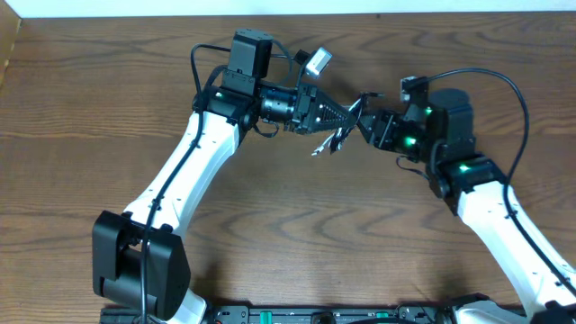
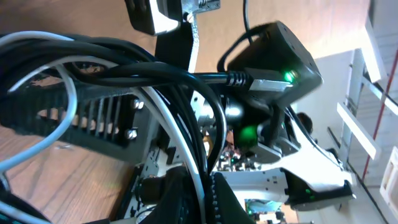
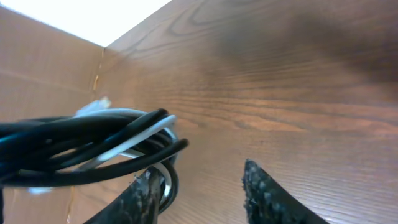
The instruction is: Untangle cables
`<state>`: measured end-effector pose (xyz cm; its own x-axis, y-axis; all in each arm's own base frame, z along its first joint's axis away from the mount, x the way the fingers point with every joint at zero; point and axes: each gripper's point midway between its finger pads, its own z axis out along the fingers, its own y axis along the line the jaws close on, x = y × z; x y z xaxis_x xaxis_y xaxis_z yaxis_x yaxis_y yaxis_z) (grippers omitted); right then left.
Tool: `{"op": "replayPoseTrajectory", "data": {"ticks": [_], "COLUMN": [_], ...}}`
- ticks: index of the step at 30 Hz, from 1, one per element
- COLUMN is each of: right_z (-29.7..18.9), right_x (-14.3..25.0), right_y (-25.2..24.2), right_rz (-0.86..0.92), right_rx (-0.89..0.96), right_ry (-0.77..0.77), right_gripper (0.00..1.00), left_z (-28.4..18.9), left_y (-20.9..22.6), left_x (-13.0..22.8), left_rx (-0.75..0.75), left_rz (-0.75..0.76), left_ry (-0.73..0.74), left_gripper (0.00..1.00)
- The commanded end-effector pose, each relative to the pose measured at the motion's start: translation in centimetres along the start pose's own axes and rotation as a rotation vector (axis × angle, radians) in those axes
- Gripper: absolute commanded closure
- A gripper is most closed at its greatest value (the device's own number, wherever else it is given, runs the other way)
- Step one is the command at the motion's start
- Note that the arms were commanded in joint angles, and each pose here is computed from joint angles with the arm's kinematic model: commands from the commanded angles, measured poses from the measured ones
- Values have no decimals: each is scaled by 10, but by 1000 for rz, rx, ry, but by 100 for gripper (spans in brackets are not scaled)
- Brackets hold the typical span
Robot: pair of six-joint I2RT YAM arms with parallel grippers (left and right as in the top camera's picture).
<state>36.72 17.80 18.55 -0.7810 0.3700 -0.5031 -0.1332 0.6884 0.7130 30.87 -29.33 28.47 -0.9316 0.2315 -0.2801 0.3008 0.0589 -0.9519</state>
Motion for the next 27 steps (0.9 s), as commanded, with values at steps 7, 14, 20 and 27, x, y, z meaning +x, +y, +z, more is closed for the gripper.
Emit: {"op": "replayPoseTrajectory", "data": {"ticks": [7,14,20,27], "right_z": [15,15,5,-24], "right_x": [-12,-9,12,29], "right_y": [-9,-5,-79,-134], "right_rz": [98,114,165,172], "right_rx": [60,26,367,568], "right_ry": [-68,-40,-17,72], "right_gripper": [66,64,65,66], "left_z": [9,8,6,2], "left_y": [-2,-12,-34,-40], "left_x": [2,-13,-30,-36], "left_rx": [2,17,60,72], "left_rz": [-50,-51,-35,-19], "left_ry": [16,-16,-44,-59], "left_gripper": [93,93,93,93]}}
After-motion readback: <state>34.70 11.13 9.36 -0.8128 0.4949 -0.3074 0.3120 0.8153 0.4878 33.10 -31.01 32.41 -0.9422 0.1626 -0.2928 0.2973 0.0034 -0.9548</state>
